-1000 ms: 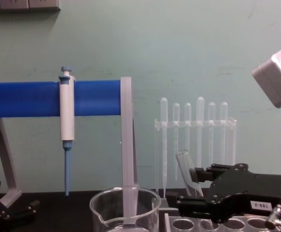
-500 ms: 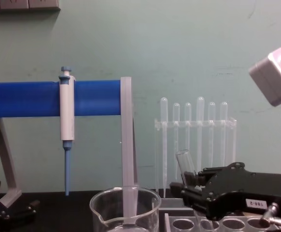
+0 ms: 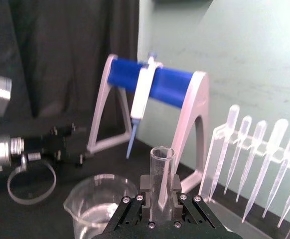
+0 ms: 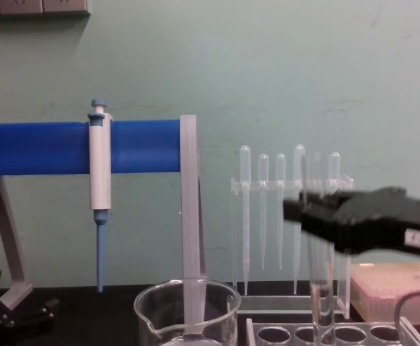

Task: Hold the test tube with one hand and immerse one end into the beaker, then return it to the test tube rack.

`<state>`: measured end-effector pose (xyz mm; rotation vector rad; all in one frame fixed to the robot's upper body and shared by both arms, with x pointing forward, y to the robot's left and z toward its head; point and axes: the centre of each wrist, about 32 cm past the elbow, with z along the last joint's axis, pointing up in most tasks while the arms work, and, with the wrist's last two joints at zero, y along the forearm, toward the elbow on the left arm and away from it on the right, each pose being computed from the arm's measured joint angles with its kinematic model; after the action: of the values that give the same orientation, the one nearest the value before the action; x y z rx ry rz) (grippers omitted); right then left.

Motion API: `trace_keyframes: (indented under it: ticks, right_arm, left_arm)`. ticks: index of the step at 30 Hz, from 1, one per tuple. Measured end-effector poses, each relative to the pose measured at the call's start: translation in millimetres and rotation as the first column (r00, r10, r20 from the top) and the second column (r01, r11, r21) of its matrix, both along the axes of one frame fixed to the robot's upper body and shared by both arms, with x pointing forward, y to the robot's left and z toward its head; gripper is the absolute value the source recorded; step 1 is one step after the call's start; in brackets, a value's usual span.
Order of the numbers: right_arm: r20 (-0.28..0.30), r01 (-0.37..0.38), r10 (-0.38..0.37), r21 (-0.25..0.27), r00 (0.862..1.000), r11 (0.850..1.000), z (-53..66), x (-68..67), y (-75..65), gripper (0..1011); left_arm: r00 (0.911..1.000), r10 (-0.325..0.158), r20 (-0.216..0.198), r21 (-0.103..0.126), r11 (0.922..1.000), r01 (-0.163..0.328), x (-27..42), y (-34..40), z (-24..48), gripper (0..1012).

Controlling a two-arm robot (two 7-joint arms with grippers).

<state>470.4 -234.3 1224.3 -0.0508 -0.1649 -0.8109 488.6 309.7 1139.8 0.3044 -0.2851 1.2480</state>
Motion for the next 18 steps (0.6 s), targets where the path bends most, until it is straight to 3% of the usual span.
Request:
trace_keyframes:
  ticks: [6, 18]
  right_arm:
    - [0.002, 0.014, -0.014, 0.070, 1.000, 0.997, 10.4, -5.9, -2.2, 227]
    - [-0.004, 0.015, -0.015, 0.074, 1.000, 0.997, 14.4, -6.3, -1.8, 228]
  left_arm:
    - [1.0000, 0.000, 0.000, 0.000, 1.0000, 0.000, 0.0, 0.0, 0.0, 1000]
    - [1.0000, 0.000, 0.000, 0.000, 1.0000, 0.000, 0.0, 0.0, 0.0, 1000]
